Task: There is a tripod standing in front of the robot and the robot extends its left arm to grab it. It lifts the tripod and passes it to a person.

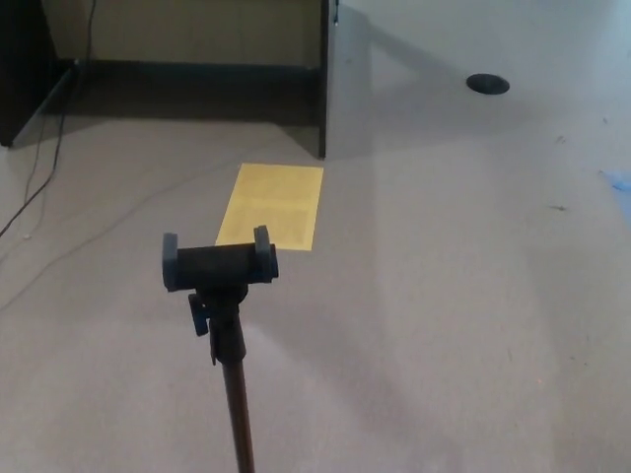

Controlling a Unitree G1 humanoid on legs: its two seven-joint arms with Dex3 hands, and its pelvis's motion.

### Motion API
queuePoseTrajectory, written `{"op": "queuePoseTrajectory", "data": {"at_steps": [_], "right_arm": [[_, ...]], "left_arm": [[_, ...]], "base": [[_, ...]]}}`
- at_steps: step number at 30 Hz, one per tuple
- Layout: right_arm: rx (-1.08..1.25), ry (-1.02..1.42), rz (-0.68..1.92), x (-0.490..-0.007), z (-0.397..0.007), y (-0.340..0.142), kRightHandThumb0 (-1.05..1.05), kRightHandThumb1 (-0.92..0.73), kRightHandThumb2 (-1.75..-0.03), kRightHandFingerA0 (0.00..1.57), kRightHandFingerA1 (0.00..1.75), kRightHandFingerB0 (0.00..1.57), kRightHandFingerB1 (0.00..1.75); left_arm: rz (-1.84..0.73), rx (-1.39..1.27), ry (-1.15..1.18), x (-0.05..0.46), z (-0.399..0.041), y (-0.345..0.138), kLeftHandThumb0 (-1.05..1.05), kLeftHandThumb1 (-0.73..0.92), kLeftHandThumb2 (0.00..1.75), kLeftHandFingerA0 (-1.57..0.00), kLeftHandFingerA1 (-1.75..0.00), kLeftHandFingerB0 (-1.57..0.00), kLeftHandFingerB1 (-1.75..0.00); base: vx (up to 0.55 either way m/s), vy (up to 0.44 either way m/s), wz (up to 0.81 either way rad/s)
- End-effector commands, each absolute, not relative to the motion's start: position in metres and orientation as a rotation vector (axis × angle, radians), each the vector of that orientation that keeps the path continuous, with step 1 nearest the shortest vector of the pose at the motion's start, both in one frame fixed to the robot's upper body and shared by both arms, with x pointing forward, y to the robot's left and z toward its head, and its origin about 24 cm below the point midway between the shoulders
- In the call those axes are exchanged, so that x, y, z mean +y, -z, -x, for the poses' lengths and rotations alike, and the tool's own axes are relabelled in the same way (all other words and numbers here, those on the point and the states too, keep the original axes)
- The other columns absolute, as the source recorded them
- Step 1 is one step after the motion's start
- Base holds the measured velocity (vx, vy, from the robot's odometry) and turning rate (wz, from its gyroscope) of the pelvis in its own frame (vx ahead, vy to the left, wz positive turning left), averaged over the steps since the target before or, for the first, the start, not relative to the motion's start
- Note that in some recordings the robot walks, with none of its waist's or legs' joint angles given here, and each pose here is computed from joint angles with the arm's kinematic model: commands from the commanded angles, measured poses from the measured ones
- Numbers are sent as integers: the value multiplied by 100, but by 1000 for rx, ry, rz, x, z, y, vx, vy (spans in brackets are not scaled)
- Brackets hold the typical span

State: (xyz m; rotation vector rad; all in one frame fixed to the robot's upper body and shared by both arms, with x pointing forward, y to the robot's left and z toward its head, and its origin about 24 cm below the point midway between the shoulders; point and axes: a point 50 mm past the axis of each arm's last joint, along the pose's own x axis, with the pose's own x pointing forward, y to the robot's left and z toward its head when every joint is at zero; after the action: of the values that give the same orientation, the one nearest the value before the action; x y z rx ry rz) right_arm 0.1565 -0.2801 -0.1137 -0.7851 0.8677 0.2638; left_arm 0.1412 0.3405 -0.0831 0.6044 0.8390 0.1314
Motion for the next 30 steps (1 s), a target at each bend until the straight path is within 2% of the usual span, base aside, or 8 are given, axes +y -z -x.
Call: {"op": "queuePoseTrajectory", "data": {"at_steps": [1,5,7,8,15,19,26,30], "right_arm": [[855,-271,818,-287,-154,111,-49,-58,-83,56,54,29,44],[859,-279,822,-286,-154,112,-41,-72,-61,59,38,34,31],[856,-277,813,-286,-154,111,-49,-58,-83,51,52,28,43],[860,-274,810,-286,-154,112,-40,-72,-61,59,38,33,31],[855,-269,803,-285,-157,111,-49,-58,-81,53,52,27,42],[857,-269,805,-286,-157,111,-48,-58,-82,53,52,28,43],[840,-265,808,-287,-162,108,-40,-70,-61,63,40,37,32],[839,-271,812,-286,-162,108,-48,-57,-83,51,52,30,44]], "left_arm": [[-471,763,-133,341,-139,80,-44,42,62,-21,-40,-13,-32],[-385,609,-89,331,-142,72,-29,18,79,-1,-48,0,-48],[-311,512,-35,320,-155,64,-57,38,52,-13,-30,-5,-23],[-306,493,-25,318,-160,61,-60,37,52,-13,-30,-4,-24],[-296,247,98,286,-203,23,-63,40,77,-9,-26,0,0],[-215,204,155,270,-218,11,-64,42,54,0,-21,0,0],[-233,133,241,235,-247,-20,-61,36,79,0,-15,0,-4],[-247,104,283,217,-251,-29,-67,40,79,0,-14,0,0]], "base": [[0,0,0],[0,0,0],[0,0,0],[0,0,0],[0,0,0],[0,0,0],[0,0,0],[0,0,0]]}}
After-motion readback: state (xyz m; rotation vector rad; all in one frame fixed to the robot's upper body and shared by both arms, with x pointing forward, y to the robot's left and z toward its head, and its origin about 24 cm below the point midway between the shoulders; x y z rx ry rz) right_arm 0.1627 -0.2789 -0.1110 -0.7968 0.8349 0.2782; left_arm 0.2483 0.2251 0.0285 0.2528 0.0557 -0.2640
